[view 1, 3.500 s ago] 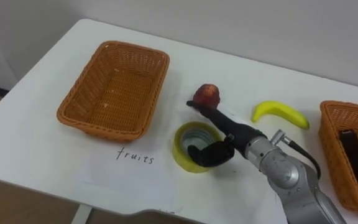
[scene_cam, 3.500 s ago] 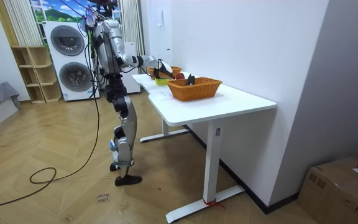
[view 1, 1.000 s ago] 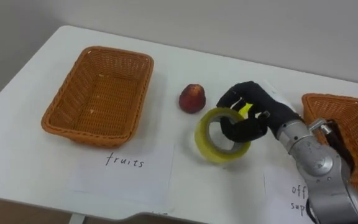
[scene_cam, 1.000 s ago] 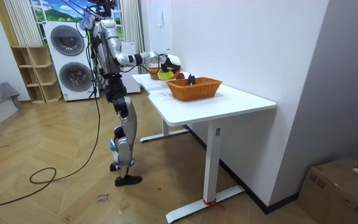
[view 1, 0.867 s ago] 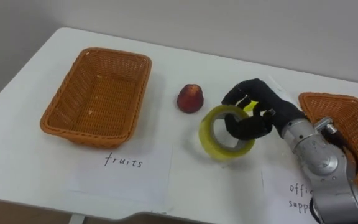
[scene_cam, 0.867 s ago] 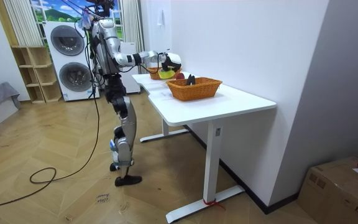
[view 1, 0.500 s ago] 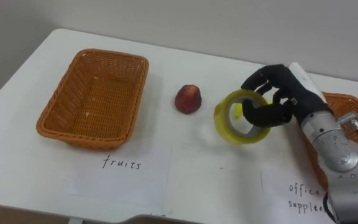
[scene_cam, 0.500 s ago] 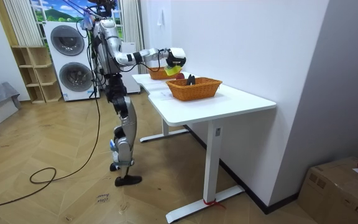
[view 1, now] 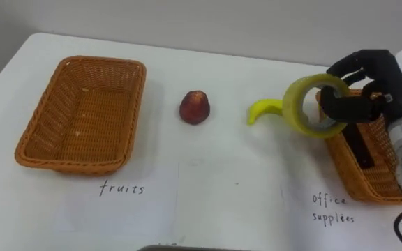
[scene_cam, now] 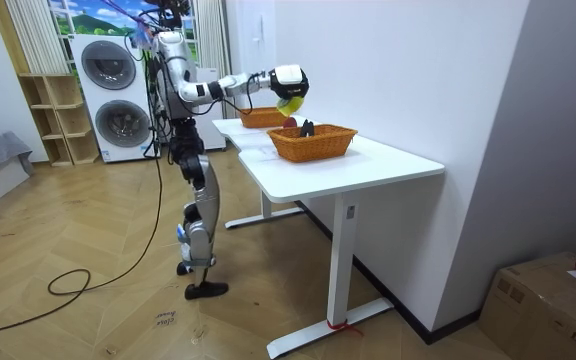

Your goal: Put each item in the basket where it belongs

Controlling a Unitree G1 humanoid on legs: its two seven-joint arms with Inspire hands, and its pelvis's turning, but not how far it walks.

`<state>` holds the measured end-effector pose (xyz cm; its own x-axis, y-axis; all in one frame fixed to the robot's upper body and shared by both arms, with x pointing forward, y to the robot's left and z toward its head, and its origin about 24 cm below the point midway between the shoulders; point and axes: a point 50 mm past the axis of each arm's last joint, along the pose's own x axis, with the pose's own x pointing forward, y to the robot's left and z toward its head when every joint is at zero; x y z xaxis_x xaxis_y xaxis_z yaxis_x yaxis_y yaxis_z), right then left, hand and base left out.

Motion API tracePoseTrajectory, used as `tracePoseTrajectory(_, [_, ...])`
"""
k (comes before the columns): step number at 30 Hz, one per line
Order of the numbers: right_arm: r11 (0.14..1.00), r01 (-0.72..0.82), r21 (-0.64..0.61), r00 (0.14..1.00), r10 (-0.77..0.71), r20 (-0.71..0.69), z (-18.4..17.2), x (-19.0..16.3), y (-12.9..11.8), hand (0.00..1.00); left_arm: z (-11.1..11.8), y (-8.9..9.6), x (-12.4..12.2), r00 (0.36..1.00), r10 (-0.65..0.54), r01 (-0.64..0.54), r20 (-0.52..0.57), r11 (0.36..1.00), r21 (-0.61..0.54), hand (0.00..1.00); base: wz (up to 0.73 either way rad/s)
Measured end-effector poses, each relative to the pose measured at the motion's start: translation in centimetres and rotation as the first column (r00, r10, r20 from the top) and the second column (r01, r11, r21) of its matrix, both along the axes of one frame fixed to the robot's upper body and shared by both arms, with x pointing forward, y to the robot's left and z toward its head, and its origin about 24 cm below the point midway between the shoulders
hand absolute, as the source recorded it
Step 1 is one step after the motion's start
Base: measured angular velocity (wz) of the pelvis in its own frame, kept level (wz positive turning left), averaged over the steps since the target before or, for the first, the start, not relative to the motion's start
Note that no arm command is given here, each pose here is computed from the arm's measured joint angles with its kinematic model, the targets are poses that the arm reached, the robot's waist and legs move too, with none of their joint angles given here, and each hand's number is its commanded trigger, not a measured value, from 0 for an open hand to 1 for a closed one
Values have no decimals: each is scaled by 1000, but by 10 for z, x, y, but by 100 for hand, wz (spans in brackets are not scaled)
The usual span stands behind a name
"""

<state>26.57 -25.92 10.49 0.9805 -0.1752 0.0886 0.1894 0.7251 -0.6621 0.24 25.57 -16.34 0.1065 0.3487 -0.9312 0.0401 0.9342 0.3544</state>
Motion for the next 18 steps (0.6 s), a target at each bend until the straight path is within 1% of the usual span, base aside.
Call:
tracePoseTrajectory(8, [1000,25,10,999,-25,-36,-8,0,-7,100,1,3,-3,1000,12,-12,-9,1000,3,0,-2])
tracePoseTrajectory(13, [994,114,1,991,-113,-66,-19,-3,-23,100,1,3,-11,1000,16,-16,-26,1000,-4,0,0])
tracePoseTrajectory(18, [988,156,-7,986,-156,-60,-20,-5,-30,100,1,2,-17,999,19,-20,-42,1000,-15,0,0])
